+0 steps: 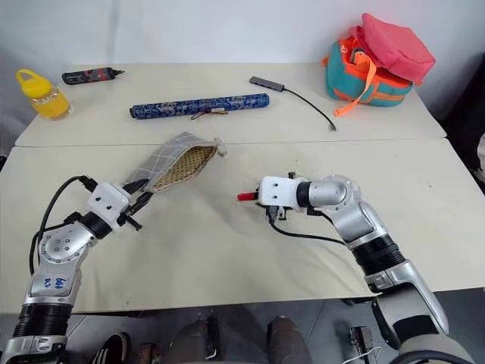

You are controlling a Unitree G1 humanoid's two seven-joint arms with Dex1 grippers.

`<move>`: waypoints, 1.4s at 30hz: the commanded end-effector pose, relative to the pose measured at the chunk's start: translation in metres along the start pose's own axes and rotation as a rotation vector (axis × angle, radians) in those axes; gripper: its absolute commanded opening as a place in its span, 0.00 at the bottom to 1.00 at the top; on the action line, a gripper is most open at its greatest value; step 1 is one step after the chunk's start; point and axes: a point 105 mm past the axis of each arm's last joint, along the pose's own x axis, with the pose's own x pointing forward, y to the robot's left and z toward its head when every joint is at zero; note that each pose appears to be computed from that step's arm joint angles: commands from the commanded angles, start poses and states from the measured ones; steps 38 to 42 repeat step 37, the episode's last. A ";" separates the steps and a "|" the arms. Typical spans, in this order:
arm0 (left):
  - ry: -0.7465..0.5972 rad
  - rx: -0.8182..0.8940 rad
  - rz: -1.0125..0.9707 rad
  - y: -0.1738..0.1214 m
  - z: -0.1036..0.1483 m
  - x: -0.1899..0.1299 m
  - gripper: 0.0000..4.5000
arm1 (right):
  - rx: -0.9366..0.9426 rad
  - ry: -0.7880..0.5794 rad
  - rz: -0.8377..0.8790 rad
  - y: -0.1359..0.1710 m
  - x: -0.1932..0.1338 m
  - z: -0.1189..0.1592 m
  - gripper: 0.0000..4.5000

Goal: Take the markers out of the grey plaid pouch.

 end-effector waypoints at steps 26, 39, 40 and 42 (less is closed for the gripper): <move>0.039 -0.400 0.072 -0.008 -0.022 -0.108 1.00 | 0.522 -0.351 -0.284 0.057 -0.068 -0.007 1.00; 0.049 -0.404 0.034 -0.018 -0.015 -0.111 1.00 | 0.560 -0.374 -0.365 0.054 -0.073 -0.020 1.00; 0.049 -0.404 0.034 -0.018 -0.015 -0.111 1.00 | 0.560 -0.374 -0.365 0.054 -0.073 -0.020 1.00; 0.049 -0.404 0.034 -0.018 -0.015 -0.111 1.00 | 0.560 -0.374 -0.365 0.054 -0.073 -0.020 1.00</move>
